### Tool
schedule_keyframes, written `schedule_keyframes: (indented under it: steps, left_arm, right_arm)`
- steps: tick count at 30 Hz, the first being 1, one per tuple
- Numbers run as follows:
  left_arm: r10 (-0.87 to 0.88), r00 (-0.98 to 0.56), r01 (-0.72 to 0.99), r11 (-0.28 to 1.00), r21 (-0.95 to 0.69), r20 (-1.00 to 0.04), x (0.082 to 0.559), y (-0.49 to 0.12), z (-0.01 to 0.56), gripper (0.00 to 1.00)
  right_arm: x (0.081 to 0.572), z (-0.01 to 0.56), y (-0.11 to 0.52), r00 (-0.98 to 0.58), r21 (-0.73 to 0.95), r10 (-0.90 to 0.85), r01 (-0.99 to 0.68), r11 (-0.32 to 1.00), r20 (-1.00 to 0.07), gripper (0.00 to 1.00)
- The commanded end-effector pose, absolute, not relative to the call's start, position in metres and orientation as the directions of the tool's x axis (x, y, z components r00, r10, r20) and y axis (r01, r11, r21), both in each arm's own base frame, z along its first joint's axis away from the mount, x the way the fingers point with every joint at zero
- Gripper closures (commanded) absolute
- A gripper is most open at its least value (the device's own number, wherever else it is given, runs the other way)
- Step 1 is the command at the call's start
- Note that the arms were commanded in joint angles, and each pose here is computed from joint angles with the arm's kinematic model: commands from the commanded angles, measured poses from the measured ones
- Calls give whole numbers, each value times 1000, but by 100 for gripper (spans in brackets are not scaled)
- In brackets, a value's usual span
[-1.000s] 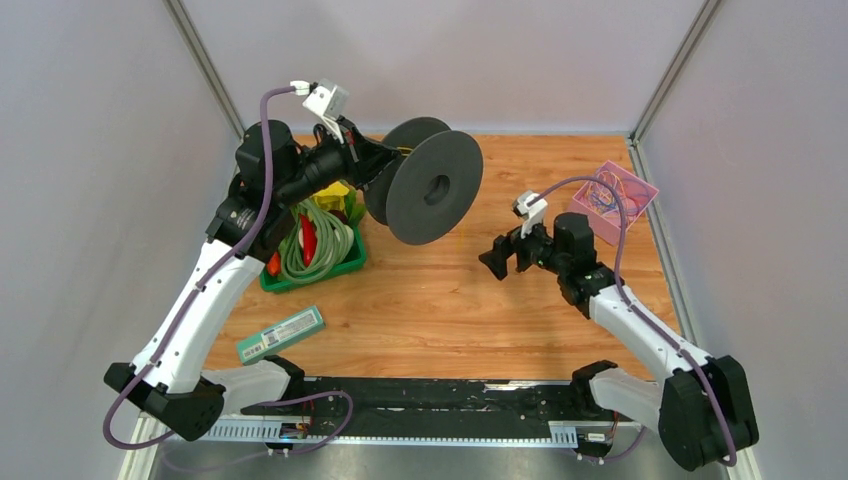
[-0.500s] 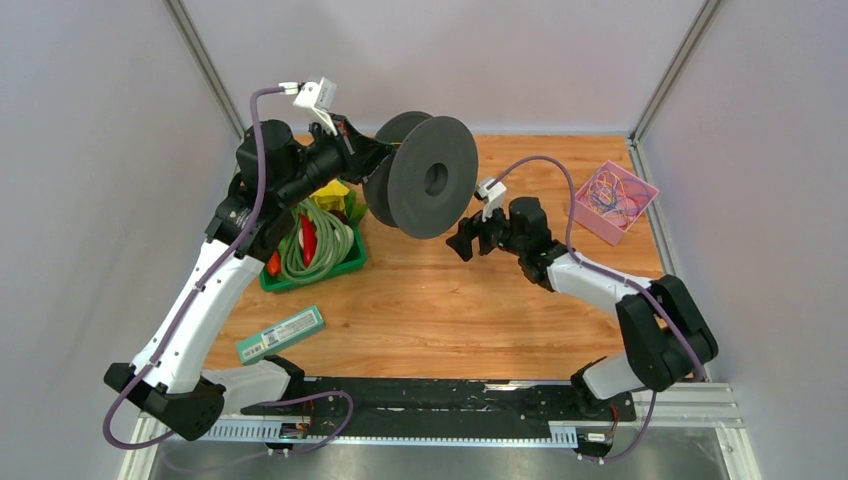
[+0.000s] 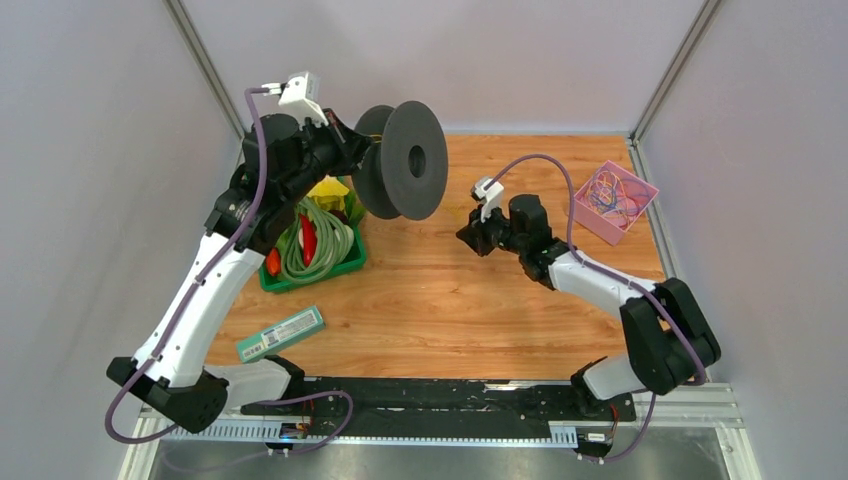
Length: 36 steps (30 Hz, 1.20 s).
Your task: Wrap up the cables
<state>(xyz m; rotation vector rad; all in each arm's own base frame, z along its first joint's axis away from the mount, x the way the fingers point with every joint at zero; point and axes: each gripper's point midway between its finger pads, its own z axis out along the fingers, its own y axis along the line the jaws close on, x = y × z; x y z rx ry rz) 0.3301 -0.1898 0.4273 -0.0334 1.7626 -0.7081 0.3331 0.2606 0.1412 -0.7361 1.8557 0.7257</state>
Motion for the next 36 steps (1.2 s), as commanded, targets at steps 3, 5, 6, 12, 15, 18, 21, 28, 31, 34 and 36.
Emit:
schedule_keyframes:
  steps: [3,5,6,12,15,18,21,28,31,34,36]
  left_arm:
    - [-454,-312,11,877,-481,-835,363,-159,407,100]
    - [-445,-337,-43,888,-459,-830,369,-158,392,100]
    - [-438,-344,-62,893,-446,-831,372,-158,385,100]
    - [-344,-378,-110,938,-327,-859,388,-168,347,100]
    - [-235,-424,-78,972,-224,-875,387,-181,322,100]
    - [-118,-438,-24,992,-120,-891,377,-195,304,100]
    - [-36,-449,23,998,-52,-893,368,-203,290,100]
    - [49,-489,67,998,18,-871,357,-211,266,100]
    - [86,-480,124,992,29,-873,353,-216,266,100]
    - [186,-400,218,970,104,-898,350,-225,273,100]
    - [264,-344,268,947,176,-901,346,-227,278,100]
  right_arm:
    - [290,179,283,-212,59,-283,-883,465,-936,100]
    - [279,185,292,-184,41,-300,-904,425,-936,100]
    - [273,185,295,-163,22,-323,-916,401,-932,100]
    - [260,218,301,-13,-118,-376,-939,324,-926,100]
    - [259,237,297,41,-171,-375,-931,322,-926,100]
    - [259,255,296,98,-223,-362,-920,322,-927,100]
    - [263,274,293,148,-270,-345,-900,341,-927,100]
    - [278,318,286,243,-352,-283,-822,447,-928,99]
    - [292,332,275,297,-403,-276,-745,531,-914,98]
    - [310,340,261,345,-454,-295,-641,619,-891,93]
    - [320,349,255,369,-467,-295,-588,661,-881,92]
